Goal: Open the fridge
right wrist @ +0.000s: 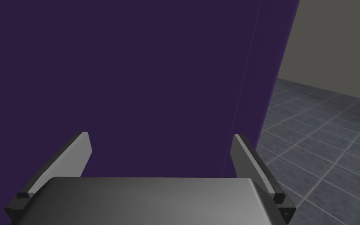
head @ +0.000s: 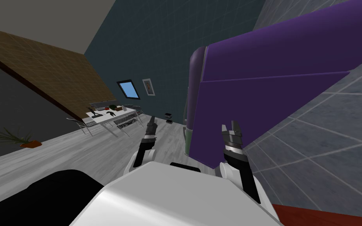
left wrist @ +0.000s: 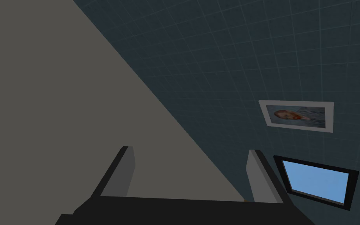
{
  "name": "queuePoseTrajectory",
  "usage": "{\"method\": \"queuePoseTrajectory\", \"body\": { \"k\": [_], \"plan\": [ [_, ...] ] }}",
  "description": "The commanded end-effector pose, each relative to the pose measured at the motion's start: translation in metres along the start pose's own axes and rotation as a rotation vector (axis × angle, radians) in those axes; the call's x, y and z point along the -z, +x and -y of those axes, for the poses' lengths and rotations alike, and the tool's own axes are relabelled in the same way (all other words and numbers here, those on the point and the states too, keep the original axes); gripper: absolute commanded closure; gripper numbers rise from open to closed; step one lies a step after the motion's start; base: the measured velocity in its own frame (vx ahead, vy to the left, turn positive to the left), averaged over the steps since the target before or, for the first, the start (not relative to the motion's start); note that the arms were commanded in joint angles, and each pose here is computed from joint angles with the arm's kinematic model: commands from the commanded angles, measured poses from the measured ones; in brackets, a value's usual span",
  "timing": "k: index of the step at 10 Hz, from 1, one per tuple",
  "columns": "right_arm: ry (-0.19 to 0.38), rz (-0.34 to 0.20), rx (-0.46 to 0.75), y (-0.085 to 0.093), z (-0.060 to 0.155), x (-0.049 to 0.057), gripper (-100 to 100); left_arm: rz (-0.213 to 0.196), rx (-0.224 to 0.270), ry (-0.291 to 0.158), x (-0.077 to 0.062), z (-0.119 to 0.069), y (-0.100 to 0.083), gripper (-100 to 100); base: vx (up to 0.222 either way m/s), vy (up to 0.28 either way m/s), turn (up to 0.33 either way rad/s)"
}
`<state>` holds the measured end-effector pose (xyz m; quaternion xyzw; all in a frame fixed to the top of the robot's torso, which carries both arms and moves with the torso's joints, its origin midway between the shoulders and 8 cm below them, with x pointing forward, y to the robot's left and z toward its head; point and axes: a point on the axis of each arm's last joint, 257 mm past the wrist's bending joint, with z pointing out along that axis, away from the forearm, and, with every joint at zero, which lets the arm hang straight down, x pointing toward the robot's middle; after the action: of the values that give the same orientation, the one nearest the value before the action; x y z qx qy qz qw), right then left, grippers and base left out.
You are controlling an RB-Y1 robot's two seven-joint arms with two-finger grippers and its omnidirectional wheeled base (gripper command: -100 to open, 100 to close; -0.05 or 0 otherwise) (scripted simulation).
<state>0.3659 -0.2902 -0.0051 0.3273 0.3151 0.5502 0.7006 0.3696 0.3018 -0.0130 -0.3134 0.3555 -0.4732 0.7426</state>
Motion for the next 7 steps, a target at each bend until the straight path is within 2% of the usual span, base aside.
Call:
{"method": "queuePoseTrajectory", "body": {
  "k": [1,7],
  "plan": [
    [0.000,0.000,0.000,0.0000,0.0000,0.0000,0,0.000,0.000,0.000,0.0000,0.0000,0.0000,0,0.000,0.000,0.000],
    [0.000,0.000,0.000,0.0000,-0.0002,0.0000,0,0.000,0.000,0.000,0.0000,0.0002,0.0000,0,0.000,0.000,0.000]
  ]
}}
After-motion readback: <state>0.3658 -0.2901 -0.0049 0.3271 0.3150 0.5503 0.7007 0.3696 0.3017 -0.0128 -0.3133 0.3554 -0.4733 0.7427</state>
